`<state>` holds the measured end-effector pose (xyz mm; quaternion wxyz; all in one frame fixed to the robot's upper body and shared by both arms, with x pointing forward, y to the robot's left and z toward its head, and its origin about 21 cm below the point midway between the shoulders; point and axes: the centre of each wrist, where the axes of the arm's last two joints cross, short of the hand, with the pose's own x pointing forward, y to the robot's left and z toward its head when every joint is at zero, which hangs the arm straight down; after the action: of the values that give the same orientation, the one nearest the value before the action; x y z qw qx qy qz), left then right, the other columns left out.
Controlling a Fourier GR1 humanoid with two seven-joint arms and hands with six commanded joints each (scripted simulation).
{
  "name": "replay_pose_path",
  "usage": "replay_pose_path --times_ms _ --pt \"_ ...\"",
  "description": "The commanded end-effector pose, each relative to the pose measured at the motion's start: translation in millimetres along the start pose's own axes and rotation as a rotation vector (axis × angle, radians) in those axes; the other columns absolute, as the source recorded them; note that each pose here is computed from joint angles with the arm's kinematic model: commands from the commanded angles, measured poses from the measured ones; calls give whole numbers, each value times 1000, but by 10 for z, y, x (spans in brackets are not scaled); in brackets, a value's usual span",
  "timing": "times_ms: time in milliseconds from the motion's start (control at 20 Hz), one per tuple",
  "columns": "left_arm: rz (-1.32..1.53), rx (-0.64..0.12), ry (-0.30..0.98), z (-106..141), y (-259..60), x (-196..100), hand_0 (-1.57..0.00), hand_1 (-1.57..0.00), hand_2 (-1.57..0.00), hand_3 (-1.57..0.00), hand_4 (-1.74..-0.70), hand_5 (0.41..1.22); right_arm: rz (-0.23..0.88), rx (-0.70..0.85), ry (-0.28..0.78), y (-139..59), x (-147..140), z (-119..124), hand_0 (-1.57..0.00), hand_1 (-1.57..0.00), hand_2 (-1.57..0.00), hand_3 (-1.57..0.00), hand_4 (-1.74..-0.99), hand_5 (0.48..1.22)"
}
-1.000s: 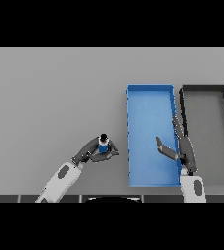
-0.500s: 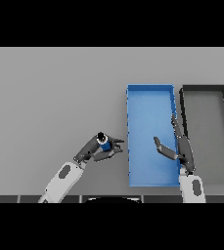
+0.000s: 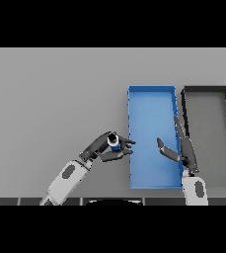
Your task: Pick up the blue pipe and place it into the blue bin.
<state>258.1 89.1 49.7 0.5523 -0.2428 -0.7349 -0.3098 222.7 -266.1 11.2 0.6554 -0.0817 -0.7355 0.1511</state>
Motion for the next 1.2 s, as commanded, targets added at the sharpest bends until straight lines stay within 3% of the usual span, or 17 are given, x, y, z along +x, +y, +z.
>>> replay_pose_path --times_ms 0,200,300,450,600,750,900,1150 --pt "4 -1 6 -11 -3 28 -1566 -1567 -1568 -1568 -1467 1220 6 -6 2 -1 3 7 1 1 1 1 -1151 643" --pt "-3 3 11 13 19 -20 -1569 -1569 -1570 -1570 -1466 1220 49 -44 -22 -42 89 101 1 1 1 1 -1138 643" --pt "-15 5 22 10 37 -18 -1570 -1570 -1570 -1570 -1466 1220 75 -64 -17 -61 146 155 1 1 1 1 -1188 643" --pt "0 -7 23 -35 -8 -23 -1570 -1570 -1571 -1571 -1467 1220 85 -75 -44 -132 253 186 1 1 -20 1 -1187 642" --pt "1 -9 13 -17 5 -39 -1571 -1571 -1571 -1571 -1467 1221 -137 72 -148 -175 445 162 1 -22 -89 -1 -1202 624" --pt "-2 -17 12 -32 4 -26 -1571 -1571 -1571 -1571 -1467 1221 -195 253 -166 -300 773 8 1 -23 -118 -1 -1224 600" --pt "2 -23 2 -2 -9 5 -1571 -1571 -1571 -1571 -1467 1221 -184 434 -214 -324 1171 -180 1 -11 -106 0 -1247 568" --pt "-21 -19 26 -37 38 4 -1571 -1571 -1571 -1571 -1467 1221 -65 617 -262 -142 1576 -358 1 -3 -66 1 -1291 558"
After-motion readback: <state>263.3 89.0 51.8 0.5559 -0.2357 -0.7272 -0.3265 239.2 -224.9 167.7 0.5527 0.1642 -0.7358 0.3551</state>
